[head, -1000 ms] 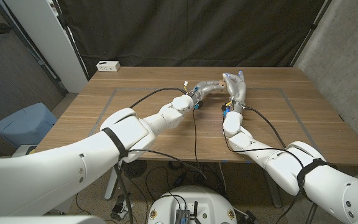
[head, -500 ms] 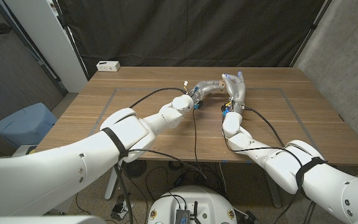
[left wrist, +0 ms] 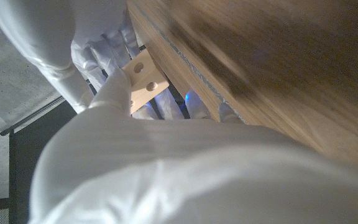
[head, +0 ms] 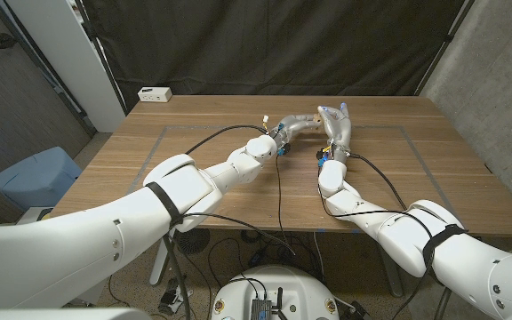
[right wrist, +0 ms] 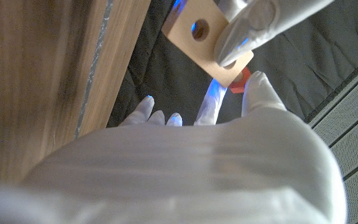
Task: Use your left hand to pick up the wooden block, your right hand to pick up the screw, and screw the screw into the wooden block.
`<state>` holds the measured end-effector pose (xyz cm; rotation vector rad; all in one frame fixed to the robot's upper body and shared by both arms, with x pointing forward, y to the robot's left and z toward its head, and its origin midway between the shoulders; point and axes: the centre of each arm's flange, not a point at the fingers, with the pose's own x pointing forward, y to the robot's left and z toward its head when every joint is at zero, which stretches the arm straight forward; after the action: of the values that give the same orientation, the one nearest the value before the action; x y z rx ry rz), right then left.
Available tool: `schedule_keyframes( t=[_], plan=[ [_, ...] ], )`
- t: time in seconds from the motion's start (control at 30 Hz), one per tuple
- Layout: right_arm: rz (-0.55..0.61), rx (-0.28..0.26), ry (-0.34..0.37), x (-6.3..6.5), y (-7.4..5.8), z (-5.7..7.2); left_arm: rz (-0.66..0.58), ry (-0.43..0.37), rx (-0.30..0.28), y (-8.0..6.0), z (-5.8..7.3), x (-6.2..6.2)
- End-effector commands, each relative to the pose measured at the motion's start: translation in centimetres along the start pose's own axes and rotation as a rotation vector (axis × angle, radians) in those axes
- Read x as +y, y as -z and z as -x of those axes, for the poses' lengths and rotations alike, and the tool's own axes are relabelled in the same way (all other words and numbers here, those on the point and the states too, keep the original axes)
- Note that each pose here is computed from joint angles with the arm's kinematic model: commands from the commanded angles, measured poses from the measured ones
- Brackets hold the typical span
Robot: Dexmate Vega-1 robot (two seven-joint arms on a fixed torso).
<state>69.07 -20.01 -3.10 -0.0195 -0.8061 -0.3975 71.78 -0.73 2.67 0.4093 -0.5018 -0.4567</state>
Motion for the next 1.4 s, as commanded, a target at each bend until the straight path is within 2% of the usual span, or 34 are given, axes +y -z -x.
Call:
schedule_keyframes(
  t=[0.03,1.4],
  plan=[
    [-0.001,-0.003,0.004,-0.23,0.09,0.26,0.003,-0.002,-0.011,0.15,0.21,-0.04],
    [0.020,-0.024,-0.017,-0.82,-0.32,0.70,0.008,-0.003,0.006,0.34,0.13,-0.02]
  ],
)
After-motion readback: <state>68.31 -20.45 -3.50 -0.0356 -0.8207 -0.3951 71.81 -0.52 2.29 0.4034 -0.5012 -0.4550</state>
